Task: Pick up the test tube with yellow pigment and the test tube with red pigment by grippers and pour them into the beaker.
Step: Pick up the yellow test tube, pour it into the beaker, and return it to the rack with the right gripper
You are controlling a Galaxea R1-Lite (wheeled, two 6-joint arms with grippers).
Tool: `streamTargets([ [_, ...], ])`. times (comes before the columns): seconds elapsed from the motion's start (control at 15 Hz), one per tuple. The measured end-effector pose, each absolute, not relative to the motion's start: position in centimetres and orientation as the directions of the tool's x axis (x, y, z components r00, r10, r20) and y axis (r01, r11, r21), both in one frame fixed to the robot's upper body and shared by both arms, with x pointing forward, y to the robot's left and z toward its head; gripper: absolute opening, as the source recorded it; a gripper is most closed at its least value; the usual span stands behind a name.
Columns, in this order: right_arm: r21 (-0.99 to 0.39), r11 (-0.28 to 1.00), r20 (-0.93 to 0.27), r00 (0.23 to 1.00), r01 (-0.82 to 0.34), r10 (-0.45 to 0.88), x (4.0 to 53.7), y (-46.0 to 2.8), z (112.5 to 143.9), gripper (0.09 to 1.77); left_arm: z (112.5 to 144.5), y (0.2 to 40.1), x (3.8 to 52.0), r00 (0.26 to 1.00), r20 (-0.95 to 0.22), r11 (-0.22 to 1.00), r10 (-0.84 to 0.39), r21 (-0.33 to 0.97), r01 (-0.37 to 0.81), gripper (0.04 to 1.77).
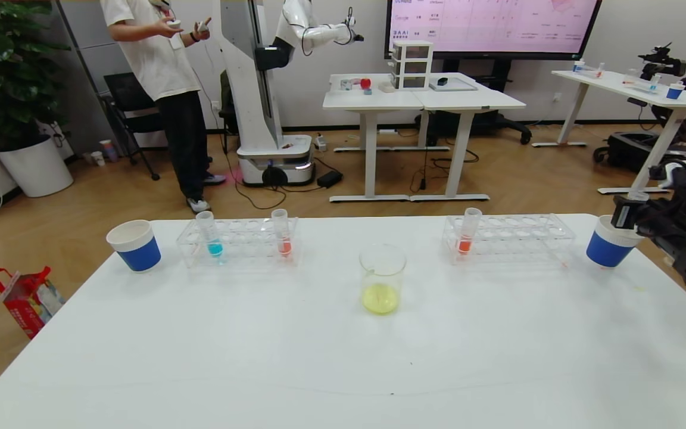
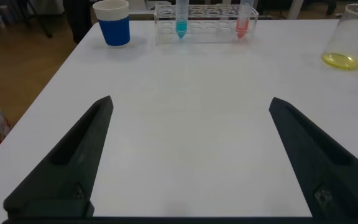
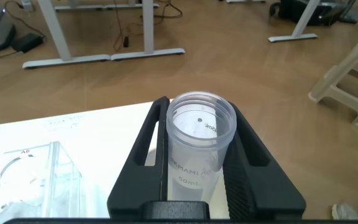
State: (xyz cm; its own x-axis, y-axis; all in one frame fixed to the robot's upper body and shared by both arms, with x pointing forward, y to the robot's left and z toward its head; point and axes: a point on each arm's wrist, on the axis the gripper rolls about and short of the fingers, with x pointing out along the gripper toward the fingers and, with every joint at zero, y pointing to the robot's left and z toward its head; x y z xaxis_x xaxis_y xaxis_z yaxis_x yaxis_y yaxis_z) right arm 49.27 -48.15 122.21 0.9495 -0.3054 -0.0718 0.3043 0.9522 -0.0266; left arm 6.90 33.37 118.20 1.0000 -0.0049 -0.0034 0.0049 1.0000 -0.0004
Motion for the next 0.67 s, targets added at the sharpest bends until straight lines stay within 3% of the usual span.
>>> streamTargets([
  [0.2, -0.024, 0.959, -0.089, 0.955, 0.282, -0.283, 49.34, -48.12, 121.52, 0.58, 118.2, 33.37, 6.9, 1.0, -0.003, 1.0, -0.005, -0.001, 0.005, 1.75],
  [0.27, -0.024, 0.959, -0.089, 0.955, 0.283, -0.284, 49.35, -48.16, 121.47, 0.79, 118.2, 33.37, 6.9, 1.0, -0.003, 1.0, -0.004, -0.001, 0.004, 1.75],
  [0.4, -0.024, 0.959, -0.089, 0.955, 0.282, -0.283, 49.37, -48.13, 121.47, 1.51, 118.2, 33.37, 6.9, 1.0, -0.003, 1.0, -0.005, -0.001, 0.005, 1.75],
  [0.47, -0.024, 0.959, -0.088, 0.955, 0.282, -0.283, 49.38, -48.13, 121.47, 1.71, 118.2, 33.37, 6.9, 1.0, -0.003, 1.0, -0.005, -0.001, 0.005, 1.75],
  [0.67, -0.025, 0.965, -0.059, 0.963, 0.263, -0.264, 49.38, -47.87, 122.07, 1.74, 118.2, 33.37, 6.9, 1.0, -0.003, 1.0, -0.005, -0.001, 0.005, 1.75],
])
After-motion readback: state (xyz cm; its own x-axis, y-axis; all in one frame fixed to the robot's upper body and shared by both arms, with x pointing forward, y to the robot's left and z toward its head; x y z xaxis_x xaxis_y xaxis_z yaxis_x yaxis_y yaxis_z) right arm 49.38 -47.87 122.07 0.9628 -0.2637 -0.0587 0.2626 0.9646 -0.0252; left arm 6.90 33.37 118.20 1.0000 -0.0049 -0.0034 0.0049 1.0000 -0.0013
